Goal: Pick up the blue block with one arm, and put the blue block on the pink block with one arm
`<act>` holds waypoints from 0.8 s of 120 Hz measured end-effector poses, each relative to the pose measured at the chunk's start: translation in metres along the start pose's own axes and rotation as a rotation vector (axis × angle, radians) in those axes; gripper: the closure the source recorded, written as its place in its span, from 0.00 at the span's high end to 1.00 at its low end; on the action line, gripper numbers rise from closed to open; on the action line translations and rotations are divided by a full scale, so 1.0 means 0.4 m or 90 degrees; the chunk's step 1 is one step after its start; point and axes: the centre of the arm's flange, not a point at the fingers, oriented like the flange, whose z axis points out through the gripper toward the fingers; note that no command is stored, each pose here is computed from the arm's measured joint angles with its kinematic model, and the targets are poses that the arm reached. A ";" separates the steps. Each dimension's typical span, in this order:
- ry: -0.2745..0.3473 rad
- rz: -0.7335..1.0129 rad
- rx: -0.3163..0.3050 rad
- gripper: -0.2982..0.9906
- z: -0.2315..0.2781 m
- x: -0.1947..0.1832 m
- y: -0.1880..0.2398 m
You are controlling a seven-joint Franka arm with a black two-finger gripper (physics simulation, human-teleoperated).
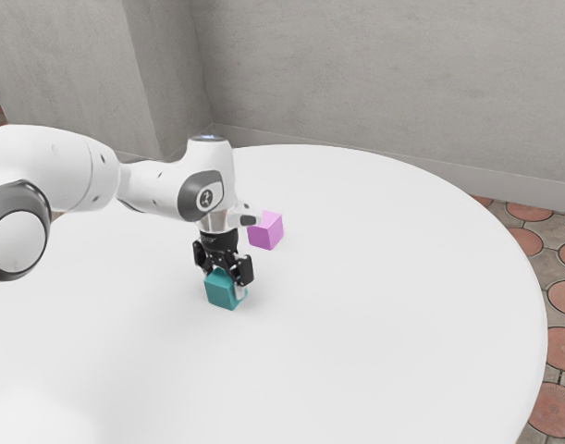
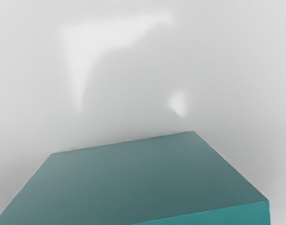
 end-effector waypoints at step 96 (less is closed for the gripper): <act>0.169 0.011 0.072 0.53 -0.426 0.137 0.007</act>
